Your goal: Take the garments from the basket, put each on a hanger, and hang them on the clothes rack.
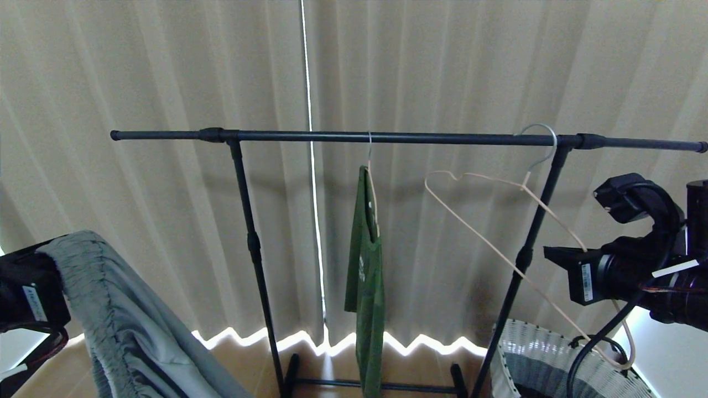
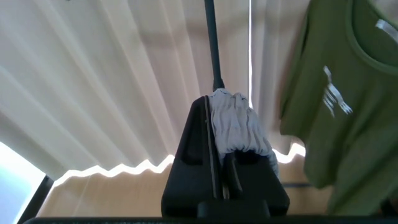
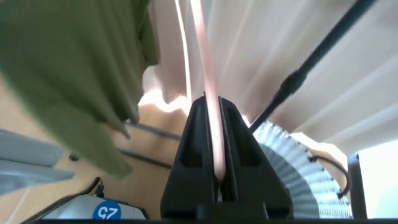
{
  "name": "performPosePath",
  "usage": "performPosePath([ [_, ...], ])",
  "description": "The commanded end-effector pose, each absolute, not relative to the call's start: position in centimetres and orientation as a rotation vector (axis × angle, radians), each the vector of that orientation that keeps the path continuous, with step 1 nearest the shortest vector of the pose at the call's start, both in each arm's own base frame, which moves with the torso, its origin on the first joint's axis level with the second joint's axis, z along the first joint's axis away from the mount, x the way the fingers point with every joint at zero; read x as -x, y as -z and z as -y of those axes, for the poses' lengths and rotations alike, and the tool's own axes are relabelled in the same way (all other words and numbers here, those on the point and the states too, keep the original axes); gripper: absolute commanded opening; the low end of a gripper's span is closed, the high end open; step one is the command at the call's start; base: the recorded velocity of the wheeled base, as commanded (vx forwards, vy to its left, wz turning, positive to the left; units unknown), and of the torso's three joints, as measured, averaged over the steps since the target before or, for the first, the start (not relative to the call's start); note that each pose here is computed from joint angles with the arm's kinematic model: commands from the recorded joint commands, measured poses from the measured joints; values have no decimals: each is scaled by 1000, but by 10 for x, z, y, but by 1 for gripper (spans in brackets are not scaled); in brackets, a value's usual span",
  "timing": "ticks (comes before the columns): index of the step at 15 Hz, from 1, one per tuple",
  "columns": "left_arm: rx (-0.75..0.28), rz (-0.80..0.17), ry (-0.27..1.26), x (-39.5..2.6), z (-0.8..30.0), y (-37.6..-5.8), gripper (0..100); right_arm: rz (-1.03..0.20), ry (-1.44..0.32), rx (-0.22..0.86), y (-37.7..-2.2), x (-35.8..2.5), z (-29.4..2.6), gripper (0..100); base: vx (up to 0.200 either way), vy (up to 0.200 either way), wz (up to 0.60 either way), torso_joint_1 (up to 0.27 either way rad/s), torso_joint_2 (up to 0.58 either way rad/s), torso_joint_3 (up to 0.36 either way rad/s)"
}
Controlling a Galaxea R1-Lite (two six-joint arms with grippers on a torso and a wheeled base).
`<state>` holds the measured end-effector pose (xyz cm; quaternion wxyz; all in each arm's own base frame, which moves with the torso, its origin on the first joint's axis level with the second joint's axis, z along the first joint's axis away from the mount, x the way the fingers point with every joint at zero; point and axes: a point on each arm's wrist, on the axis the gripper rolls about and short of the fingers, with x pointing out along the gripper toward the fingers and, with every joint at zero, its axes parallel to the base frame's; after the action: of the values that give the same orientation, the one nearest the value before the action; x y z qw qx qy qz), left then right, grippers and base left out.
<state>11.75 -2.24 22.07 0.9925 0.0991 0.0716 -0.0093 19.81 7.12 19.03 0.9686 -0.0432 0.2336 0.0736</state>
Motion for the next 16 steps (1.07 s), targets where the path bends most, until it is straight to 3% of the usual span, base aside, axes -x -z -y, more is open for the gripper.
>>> performPosePath([
  [1,-200,-144,20,-117,22,-220,0,-472,-152,88,-190,-198,-72,0,-200,0,0,2,-2,2],
  [6,-202,-156,25,-117,23,-216,0,-465,-178,79,-192,-197,-75,0,0,0,0,0,0,0],
  [9,-203,-162,39,-125,26,-220,0,-448,-295,90,-195,-189,-99,0,0,0,0,0,0,0],
  [16,-196,-206,65,-180,52,-236,0,-424,-581,0,-190,-170,-176,0,0,0,0,0,0,0],
])
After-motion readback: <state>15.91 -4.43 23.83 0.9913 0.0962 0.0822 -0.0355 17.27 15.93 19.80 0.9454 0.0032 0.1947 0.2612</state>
